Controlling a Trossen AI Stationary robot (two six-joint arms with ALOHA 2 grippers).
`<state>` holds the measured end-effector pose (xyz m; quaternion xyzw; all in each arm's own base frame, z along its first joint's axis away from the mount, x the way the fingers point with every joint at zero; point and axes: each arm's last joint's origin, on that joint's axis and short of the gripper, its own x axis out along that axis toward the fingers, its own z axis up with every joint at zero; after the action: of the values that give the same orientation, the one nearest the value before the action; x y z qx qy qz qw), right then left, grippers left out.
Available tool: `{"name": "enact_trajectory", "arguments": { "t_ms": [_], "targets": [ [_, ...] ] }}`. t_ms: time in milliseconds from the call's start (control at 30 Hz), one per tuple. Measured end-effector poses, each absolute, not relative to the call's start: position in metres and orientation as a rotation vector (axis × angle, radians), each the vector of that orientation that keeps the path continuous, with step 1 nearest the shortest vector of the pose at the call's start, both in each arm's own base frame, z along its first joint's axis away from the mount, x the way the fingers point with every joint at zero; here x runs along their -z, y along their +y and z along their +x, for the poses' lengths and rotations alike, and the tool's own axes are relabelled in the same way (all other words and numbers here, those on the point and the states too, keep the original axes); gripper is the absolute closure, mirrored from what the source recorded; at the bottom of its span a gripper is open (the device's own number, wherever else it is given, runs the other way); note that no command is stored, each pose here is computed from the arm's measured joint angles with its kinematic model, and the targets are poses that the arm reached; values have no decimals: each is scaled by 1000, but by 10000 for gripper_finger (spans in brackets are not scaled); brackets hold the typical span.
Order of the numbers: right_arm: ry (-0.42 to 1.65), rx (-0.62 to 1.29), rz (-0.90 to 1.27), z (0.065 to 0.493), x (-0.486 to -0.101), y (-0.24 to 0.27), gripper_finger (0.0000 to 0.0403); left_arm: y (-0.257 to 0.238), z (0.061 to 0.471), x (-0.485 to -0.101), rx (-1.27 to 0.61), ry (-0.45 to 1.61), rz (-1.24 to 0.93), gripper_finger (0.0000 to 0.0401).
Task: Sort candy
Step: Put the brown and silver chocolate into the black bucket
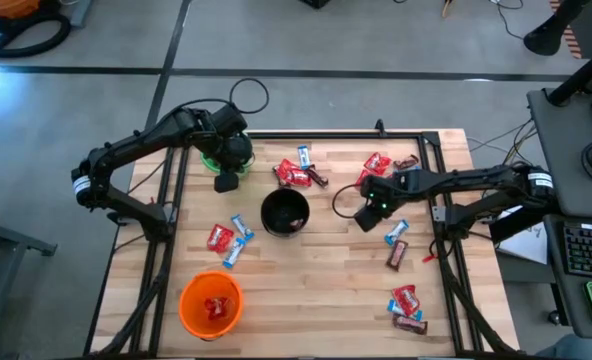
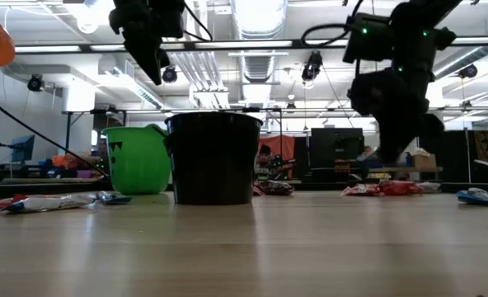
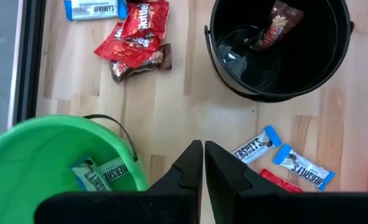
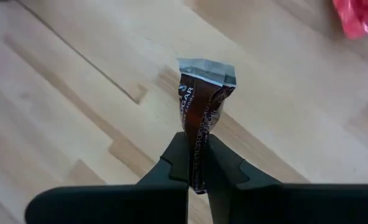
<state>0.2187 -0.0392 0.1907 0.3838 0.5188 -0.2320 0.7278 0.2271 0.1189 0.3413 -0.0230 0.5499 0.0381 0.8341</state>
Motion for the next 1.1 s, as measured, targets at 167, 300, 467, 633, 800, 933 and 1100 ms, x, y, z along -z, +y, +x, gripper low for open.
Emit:
{"name": "enact_trajectory", "arguments": {
  "t_ms": [167,300,467,633,800,933,1100],
  "targets": [
    [1133,481,811,222,-195,-40,391,118,226,-341,-105,1179,-96,401],
    [1135,477,812,224,-195,-40,391,119,224,-340,-117,1199,-90,401],
    [1134,475,814,225,-195,-40,391,124,219,-339,-171,1244,-59,401],
    [1135,466,873,225,-195,-39,391,131,215,-339,-200,1246,-70,401],
    [1126,439,898,227,-196,-38,390,133,214,-339,-219,1245,-83,401],
    [1061,424,934,233,-199,-39,390,134,215,-340,-226,1232,-83,401],
    [1006,386,920,240,-207,-40,390,134,215,-340,-230,1227,-86,401]
  ]
}}
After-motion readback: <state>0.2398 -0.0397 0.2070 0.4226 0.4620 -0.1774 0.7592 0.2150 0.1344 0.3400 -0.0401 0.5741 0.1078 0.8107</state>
